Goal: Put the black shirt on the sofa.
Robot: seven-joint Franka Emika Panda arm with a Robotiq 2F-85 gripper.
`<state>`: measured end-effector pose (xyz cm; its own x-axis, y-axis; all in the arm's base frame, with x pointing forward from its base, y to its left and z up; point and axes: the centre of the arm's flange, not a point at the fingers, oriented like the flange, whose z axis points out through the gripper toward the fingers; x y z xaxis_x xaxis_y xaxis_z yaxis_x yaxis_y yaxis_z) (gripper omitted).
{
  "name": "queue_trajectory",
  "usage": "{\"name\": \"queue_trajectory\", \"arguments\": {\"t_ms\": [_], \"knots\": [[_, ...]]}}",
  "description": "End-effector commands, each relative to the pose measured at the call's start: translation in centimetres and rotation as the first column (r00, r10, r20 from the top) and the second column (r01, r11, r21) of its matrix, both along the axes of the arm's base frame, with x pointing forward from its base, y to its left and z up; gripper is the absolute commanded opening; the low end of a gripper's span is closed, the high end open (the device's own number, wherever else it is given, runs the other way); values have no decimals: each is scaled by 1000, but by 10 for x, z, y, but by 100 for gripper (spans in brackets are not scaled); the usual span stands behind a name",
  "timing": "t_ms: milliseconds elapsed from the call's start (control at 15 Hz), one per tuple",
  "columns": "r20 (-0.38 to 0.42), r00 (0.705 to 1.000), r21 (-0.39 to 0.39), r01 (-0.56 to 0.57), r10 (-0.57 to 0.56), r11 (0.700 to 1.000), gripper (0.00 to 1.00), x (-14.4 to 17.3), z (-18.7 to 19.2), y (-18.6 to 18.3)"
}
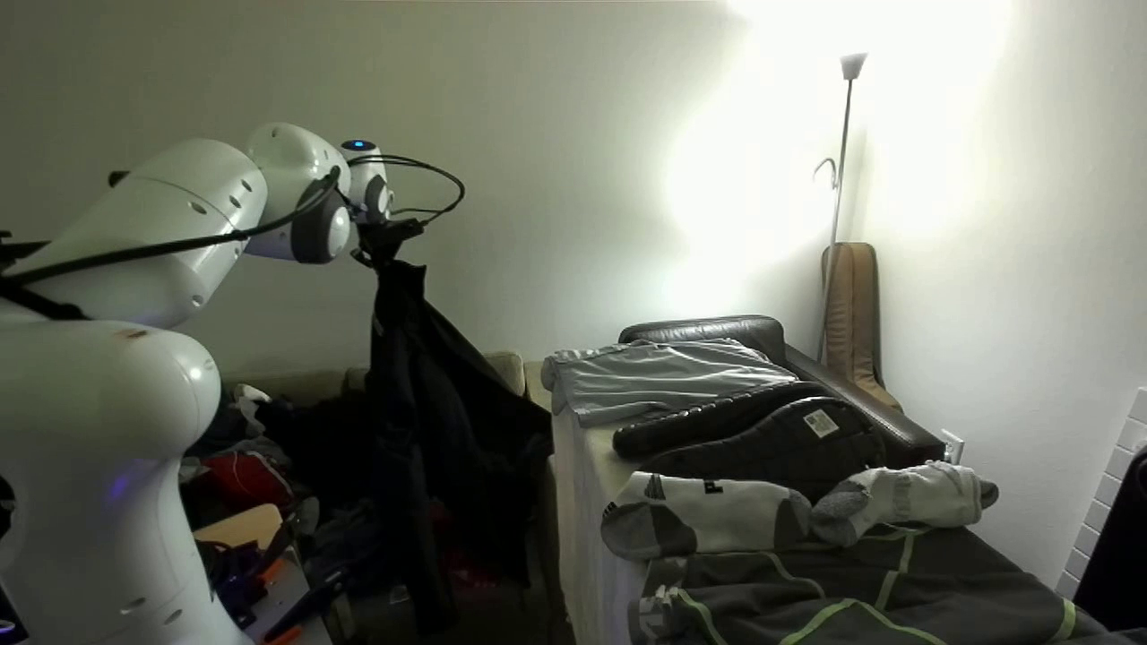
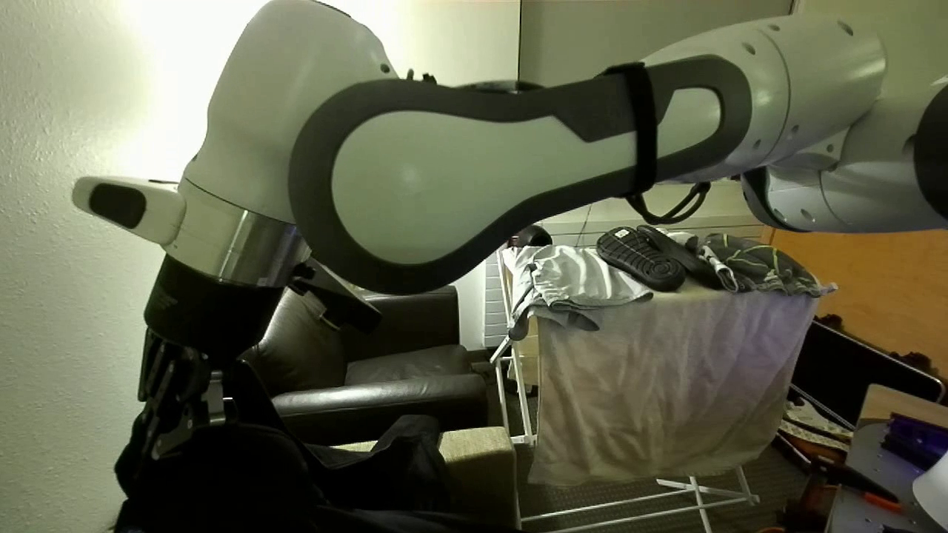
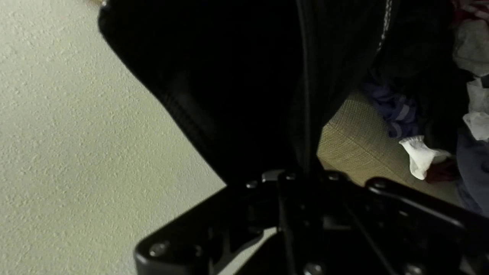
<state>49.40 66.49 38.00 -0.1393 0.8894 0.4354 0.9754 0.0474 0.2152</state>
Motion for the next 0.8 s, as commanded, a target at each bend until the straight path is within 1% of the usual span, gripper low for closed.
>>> {"name": "queue_trajectory", "arguments": {"t_ms": [0, 467, 533, 600, 733], "knots": [[-3, 1000, -3, -1, 1, 1000, 8, 0, 0, 0], [-5, 1000, -3, -1, 1, 1000, 8, -1, 0, 0], [-5, 1000, -3, -1, 1, 1000, 33, -1, 0, 0], [-3, 1000, -11, 13, -13, 1000, 34, -2, 0, -4], [2, 999, -23, 35, -35, 999, 45, -3, 1, -18]]}}
